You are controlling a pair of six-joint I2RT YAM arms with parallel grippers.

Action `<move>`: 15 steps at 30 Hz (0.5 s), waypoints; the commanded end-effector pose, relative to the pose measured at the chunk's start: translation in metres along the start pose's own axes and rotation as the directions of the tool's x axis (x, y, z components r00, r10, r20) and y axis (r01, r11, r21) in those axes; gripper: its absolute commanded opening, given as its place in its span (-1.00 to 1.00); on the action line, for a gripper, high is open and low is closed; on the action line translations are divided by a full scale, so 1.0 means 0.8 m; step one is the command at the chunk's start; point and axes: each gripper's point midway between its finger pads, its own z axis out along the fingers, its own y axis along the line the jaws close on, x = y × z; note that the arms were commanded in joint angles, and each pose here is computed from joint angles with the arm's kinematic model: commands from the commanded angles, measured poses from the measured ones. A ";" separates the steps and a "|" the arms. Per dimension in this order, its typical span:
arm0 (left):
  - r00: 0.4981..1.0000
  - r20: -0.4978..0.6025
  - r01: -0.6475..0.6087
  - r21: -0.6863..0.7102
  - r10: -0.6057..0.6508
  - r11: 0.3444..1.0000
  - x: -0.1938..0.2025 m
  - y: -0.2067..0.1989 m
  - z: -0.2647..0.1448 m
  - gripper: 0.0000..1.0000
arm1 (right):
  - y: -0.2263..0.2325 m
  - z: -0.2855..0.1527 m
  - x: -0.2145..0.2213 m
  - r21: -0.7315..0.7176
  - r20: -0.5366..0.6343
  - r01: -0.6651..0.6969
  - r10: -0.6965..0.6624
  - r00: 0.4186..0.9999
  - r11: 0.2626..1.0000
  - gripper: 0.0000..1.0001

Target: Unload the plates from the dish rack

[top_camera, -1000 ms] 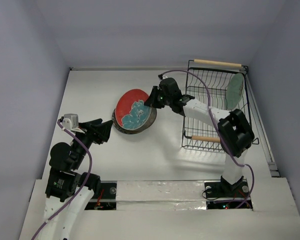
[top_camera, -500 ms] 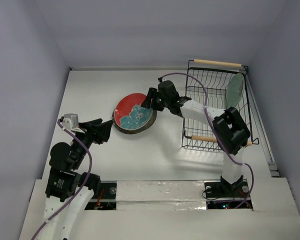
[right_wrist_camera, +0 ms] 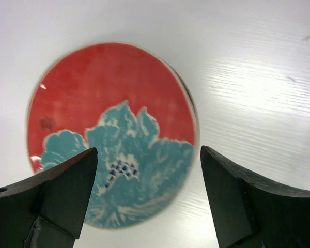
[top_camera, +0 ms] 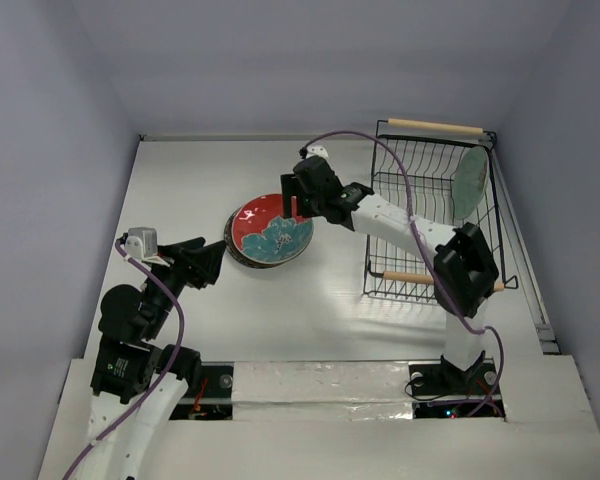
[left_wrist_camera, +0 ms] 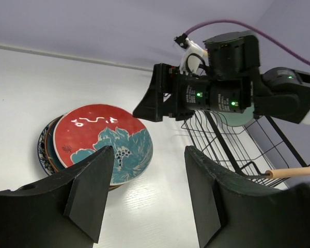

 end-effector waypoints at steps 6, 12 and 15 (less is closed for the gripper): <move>1.000 0.029 -0.003 0.044 0.002 0.999 -0.012 -0.013 0.001 0.07 | -0.114 -0.128 -0.109 0.357 0.259 -0.019 -0.079 0.963 0.934 -1.00; 0.999 0.040 -0.010 0.065 0.008 0.998 -0.015 -0.018 -0.003 -0.11 | -0.310 -0.234 -0.154 0.609 0.455 -0.318 0.008 0.891 0.726 -1.00; 0.999 0.054 -0.014 0.078 0.010 0.997 -0.019 -0.023 -0.008 -0.41 | -0.388 -0.253 -0.146 0.650 0.489 -0.410 0.061 0.870 0.640 -0.92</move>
